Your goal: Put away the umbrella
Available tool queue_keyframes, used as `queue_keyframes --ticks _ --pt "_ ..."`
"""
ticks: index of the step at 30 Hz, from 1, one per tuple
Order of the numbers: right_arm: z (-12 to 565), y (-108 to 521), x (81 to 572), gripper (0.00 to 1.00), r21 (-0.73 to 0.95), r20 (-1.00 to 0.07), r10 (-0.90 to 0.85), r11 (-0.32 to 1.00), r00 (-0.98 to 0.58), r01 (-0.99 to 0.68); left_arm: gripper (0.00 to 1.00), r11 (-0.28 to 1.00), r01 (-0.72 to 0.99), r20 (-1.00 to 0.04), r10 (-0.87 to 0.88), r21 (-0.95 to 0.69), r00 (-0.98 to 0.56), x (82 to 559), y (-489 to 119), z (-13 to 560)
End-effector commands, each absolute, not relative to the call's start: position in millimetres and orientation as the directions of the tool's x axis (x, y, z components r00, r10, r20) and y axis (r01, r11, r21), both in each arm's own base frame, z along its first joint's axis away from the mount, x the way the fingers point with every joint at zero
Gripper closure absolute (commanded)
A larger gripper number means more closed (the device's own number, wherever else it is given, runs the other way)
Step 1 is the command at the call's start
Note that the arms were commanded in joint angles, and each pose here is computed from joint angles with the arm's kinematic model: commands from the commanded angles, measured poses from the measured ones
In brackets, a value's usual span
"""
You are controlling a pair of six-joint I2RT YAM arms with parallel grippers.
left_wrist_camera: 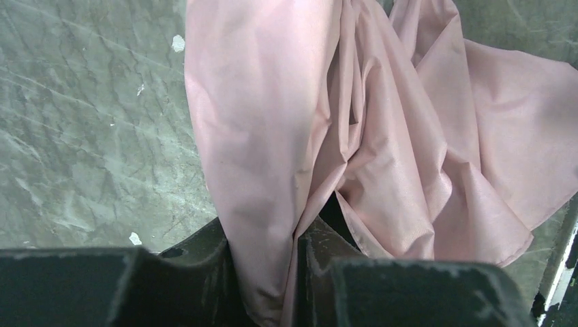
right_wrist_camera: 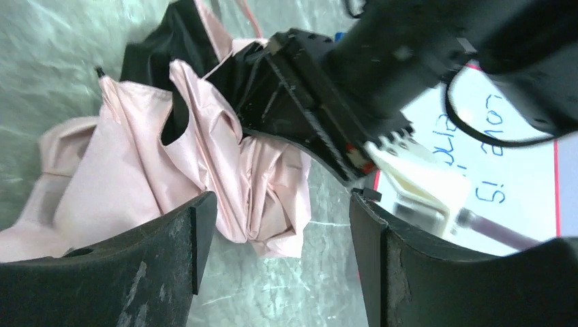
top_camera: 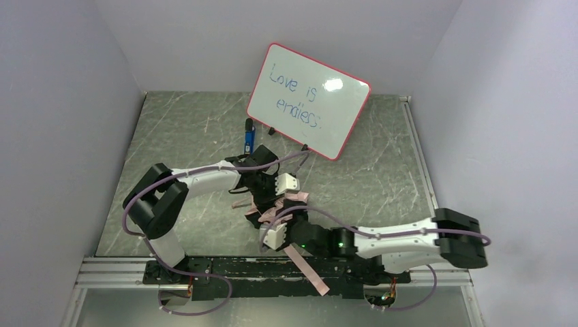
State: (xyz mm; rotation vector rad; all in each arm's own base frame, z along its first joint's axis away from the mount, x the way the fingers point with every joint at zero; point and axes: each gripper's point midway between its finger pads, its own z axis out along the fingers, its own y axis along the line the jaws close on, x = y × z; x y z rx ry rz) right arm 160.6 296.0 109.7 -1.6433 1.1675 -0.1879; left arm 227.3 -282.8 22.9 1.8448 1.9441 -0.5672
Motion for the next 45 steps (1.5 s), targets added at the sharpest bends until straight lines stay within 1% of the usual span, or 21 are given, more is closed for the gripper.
queue_keyframes --ticks 1,6,9,11,14,18,22,26,29,34,36,41,45 --pt "124.3 279.0 137.6 0.26 -0.702 -0.570 -0.712 0.163 0.410 -0.693 0.95 0.077 0.996 -0.432 0.901 0.049 -0.049 233.1 -259.3 -16.7" --pt "157.9 265.1 123.4 0.26 -0.570 -0.743 -0.599 0.335 0.297 -0.751 0.95 0.097 0.992 -0.441 0.896 0.075 -0.054 237.0 -259.3 -14.0" --pt "184.6 256.3 124.5 0.27 -0.442 -0.862 -0.464 0.485 0.206 -0.755 0.95 0.107 0.990 -0.435 0.898 0.091 -0.057 239.1 -257.4 -14.4" --pt "196.6 249.4 126.3 0.27 -0.340 -0.919 -0.370 0.572 0.135 -0.746 0.95 0.113 0.988 -0.437 0.898 0.107 -0.056 240.3 -257.1 -13.1" --pt "208.6 238.3 131.3 0.28 -0.206 -0.967 -0.250 0.674 0.043 -0.709 0.95 0.126 0.982 -0.437 0.898 0.140 -0.053 244.5 -256.2 -10.7" --pt "203.7 223.2 140.8 0.28 -0.118 -0.974 -0.212 0.770 -0.078 -0.627 0.95 0.136 0.975 -0.442 0.896 0.175 -0.045 248.5 -255.2 -7.0" --pt "198.1 219.6 155.3 0.28 -0.048 -0.972 -0.173 0.810 -0.161 -0.585 0.95 0.156 0.966 -0.451 0.891 0.205 -0.048 253.5 -255.2 -4.5" --pt "187.9 204.0 201.0 0.28 0.068 -0.952 -0.097 0.857 -0.290 -0.510 0.95 0.166 0.959 -0.436 0.898 0.231 -0.050 255.5 -250.6 -7.4" --pt "171.6 192.0 232.1 0.28 0.142 -0.914 -0.061 0.879 -0.402 -0.455 0.95 0.169 0.952 -0.431 0.901 0.256 -0.044 257.6 -248.8 -7.1" --pt "158.6 180.6 273.3 0.25 0.224 -0.862 0.000 0.897 -0.507 -0.381 0.95 0.172 0.933 -0.432 0.902 0.316 -0.020 263.8 -249.3 -3.7" --pt "157.6 185.4 287.2 0.23 0.222 -0.856 -0.011 0.895 -0.517 -0.387 0.95 0.158 0.930 -0.440 0.898 0.332 0.005 262.6 -254.6 -2.9" --pt "153.8 213.1 309.9 0.23 0.198 -0.852 -0.101 0.847 -0.514 -0.494 0.95 0.118 0.893 -0.375 0.925 0.435 0.060 265.3 -255.2 -8.0" --pt "153.0 225.8 325.5 0.22 0.137 -0.867 -0.184 0.805 -0.463 -0.577 0.95 0.081 0.849 -0.329 0.938 0.522 0.113 266.0 -256.4 -9.9"
